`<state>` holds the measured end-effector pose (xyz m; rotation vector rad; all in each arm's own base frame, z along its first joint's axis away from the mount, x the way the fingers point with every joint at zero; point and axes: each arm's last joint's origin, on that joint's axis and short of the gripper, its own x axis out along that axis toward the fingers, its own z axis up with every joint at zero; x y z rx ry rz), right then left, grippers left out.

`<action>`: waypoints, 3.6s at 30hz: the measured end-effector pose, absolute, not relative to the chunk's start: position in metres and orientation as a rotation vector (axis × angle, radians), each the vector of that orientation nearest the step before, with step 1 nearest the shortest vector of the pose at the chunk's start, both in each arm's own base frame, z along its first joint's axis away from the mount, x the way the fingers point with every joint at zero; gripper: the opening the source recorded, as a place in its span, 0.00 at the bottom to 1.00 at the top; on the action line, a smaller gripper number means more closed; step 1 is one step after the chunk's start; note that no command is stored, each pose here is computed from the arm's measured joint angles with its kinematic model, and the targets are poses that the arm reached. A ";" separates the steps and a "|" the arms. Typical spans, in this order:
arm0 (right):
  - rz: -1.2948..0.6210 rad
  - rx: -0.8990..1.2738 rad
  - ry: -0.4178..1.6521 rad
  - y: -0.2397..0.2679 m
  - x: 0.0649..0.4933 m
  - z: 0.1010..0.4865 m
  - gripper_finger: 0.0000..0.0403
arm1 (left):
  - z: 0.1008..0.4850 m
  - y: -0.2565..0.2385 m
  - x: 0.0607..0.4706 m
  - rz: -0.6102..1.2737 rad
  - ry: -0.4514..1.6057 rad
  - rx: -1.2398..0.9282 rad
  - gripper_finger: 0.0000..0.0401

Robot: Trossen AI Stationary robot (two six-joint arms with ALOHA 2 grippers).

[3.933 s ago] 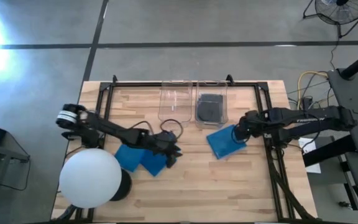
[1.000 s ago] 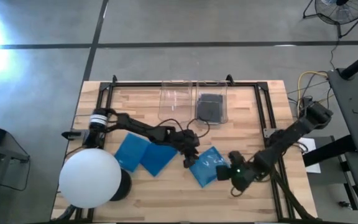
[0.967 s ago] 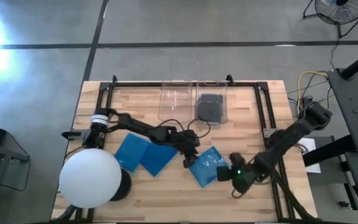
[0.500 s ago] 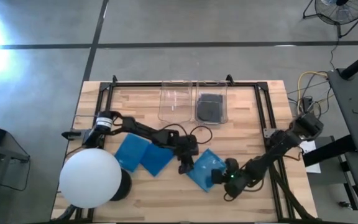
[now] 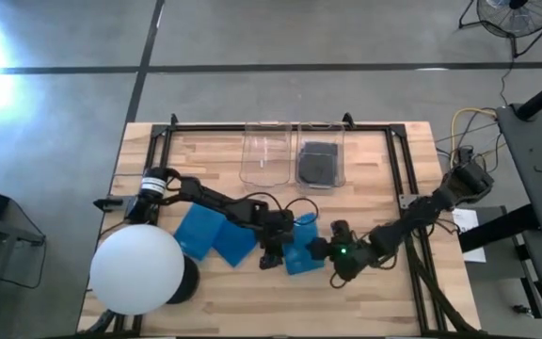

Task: Pick & place jewel cases by type
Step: Put the blue CD case into the left transparent bin, then put the left blue CD case into the left transparent bin

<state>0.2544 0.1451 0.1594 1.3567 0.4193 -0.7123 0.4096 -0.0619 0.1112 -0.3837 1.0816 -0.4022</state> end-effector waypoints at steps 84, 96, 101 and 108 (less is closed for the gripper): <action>-0.409 1.118 0.780 0.078 0.330 0.196 0.54 | 0.167 -0.023 0.203 0.434 1.117 -0.538 0.31; -0.379 1.128 0.755 0.084 0.337 0.205 0.54 | 0.142 -0.033 0.245 0.168 0.753 -0.806 0.31; -0.389 1.170 0.768 0.090 0.334 0.204 0.54 | 0.139 -0.039 0.288 0.124 0.693 -0.760 0.31; -0.519 1.339 0.810 0.102 0.319 0.181 0.54 | 0.169 -0.048 0.343 0.086 0.683 -0.653 0.31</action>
